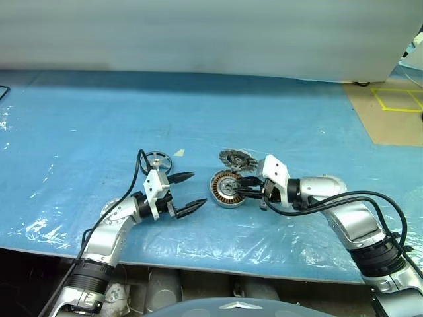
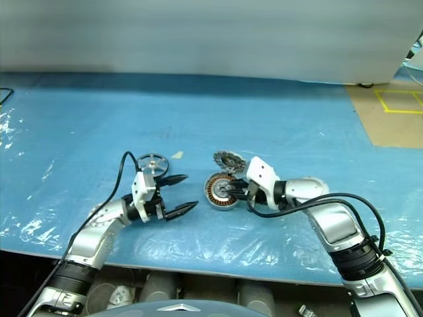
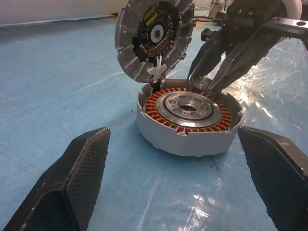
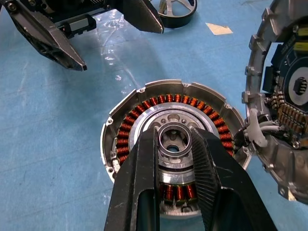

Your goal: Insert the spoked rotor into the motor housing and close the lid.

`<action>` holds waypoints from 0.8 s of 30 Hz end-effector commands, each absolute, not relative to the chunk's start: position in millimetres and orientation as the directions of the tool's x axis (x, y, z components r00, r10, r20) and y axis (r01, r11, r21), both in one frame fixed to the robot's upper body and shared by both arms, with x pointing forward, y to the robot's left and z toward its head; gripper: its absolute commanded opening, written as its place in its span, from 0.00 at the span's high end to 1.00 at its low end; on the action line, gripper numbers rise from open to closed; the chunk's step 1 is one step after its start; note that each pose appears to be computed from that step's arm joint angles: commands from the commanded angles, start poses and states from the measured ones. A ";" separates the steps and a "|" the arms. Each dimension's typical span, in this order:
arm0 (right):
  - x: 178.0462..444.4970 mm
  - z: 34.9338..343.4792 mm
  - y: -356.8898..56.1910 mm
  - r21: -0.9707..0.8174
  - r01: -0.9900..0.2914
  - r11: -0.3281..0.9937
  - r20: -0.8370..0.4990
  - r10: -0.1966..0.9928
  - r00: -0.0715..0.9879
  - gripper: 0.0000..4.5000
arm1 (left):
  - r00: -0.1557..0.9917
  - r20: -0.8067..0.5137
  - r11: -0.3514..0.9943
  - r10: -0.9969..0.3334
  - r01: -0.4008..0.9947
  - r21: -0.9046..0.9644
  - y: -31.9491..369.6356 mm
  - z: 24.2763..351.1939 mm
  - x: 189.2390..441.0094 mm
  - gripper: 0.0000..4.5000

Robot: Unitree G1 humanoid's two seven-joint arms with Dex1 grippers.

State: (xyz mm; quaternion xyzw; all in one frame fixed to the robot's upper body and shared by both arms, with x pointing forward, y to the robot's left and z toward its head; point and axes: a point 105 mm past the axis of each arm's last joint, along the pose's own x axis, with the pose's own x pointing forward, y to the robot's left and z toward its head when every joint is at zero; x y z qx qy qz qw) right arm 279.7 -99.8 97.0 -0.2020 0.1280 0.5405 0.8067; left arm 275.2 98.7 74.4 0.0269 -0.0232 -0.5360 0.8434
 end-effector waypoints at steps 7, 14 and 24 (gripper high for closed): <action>285.9 95.2 -86.4 -0.247 -0.922 0.297 -0.422 0.824 0.378 0.87 | 0.414 0.023 0.414 -0.910 0.904 0.105 96.7 80.8 272.9 0.00; 288.2 89.9 -87.4 -0.239 -0.923 0.301 -0.428 0.821 0.378 0.87 | 0.420 0.026 0.420 -0.907 0.901 0.105 96.2 80.7 271.7 0.00; 292.3 89.6 -90.2 -0.231 -0.912 0.340 -0.419 0.811 0.408 0.87 | 0.410 0.026 0.410 -0.912 0.906 0.102 93.8 82.4 270.5 0.00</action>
